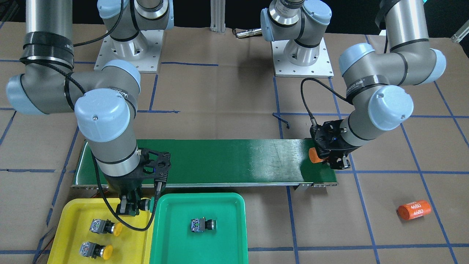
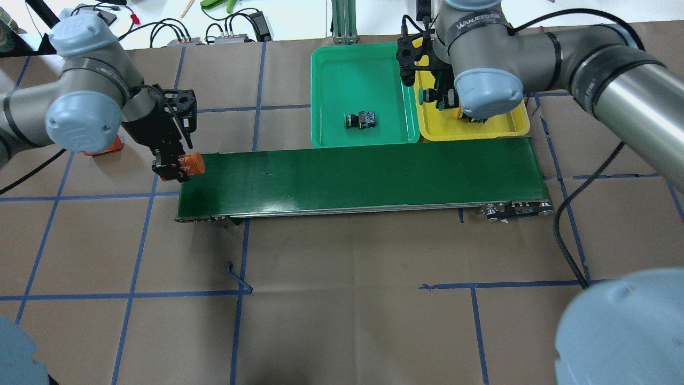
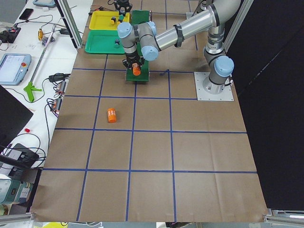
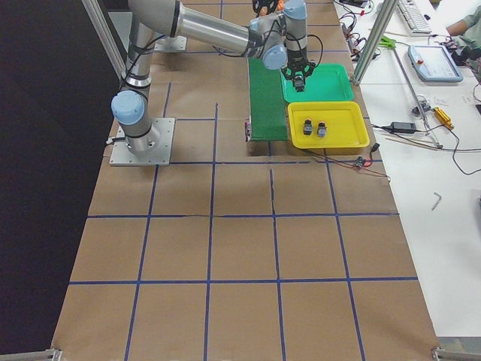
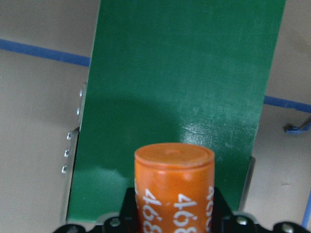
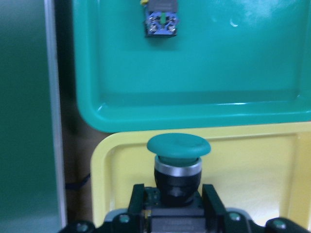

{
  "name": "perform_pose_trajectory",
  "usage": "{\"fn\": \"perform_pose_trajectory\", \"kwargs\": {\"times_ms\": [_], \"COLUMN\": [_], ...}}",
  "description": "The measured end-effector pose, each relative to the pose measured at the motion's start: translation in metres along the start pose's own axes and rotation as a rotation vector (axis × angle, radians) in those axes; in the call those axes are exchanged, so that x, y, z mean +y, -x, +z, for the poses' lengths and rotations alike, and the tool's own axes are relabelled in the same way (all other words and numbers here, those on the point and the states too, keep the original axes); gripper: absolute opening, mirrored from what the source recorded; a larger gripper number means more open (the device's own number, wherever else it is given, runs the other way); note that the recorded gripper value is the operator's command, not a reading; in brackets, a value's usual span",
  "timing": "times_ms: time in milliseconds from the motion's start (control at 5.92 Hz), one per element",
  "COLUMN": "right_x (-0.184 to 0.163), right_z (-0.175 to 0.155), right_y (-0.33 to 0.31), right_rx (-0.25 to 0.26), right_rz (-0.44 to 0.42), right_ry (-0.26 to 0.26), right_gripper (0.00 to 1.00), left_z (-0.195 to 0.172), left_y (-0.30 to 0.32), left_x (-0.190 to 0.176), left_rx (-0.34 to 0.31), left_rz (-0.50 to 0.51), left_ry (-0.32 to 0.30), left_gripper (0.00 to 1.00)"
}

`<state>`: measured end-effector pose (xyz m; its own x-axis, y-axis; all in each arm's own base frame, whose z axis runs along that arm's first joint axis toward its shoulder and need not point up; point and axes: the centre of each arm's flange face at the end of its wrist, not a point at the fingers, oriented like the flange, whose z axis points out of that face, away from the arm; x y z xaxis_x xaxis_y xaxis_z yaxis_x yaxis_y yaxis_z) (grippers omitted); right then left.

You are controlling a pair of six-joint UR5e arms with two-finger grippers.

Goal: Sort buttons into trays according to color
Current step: 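Place green button in green tray while left carries cylinder to belt, then release the orange cylinder on the belt and move the left gripper to the other cylinder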

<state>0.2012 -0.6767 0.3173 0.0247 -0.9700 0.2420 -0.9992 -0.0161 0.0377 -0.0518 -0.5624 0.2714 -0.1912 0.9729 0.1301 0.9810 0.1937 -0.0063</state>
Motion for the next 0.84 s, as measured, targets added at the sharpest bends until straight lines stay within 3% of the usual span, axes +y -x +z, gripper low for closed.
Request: {"fn": "perform_pose_trajectory", "kwargs": {"times_ms": [169, 338, 506, 675, 844], "right_x": [-0.014, -0.032, -0.054, -0.074, -0.085], "right_z": [0.023, 0.05, 0.074, 0.091, 0.096], "right_y": [-0.029, -0.051, -0.059, -0.058, -0.056], "right_rx": [0.009, 0.008, -0.004, -0.021, -0.026], "right_rz": [0.009, 0.022, 0.033, 0.042, 0.049], "right_ry": [-0.051, -0.098, -0.149, -0.199, -0.224], "right_gripper": [0.11, 0.15, 0.54, 1.0, 1.0], "left_z": [0.012, 0.017, 0.014, 0.002, -0.016], "left_y": [-0.006, -0.009, -0.01, -0.009, -0.002], "left_x": [-0.011, -0.015, -0.016, -0.011, 0.008], "left_rx": [-0.013, -0.016, -0.022, -0.043, -0.077], "left_rz": [0.012, 0.016, 0.006, -0.024, -0.081], "left_ry": [0.001, -0.001, -0.002, 0.0, -0.003], "left_gripper": [0.96, 0.98, 0.98, 0.98, 0.98]}}
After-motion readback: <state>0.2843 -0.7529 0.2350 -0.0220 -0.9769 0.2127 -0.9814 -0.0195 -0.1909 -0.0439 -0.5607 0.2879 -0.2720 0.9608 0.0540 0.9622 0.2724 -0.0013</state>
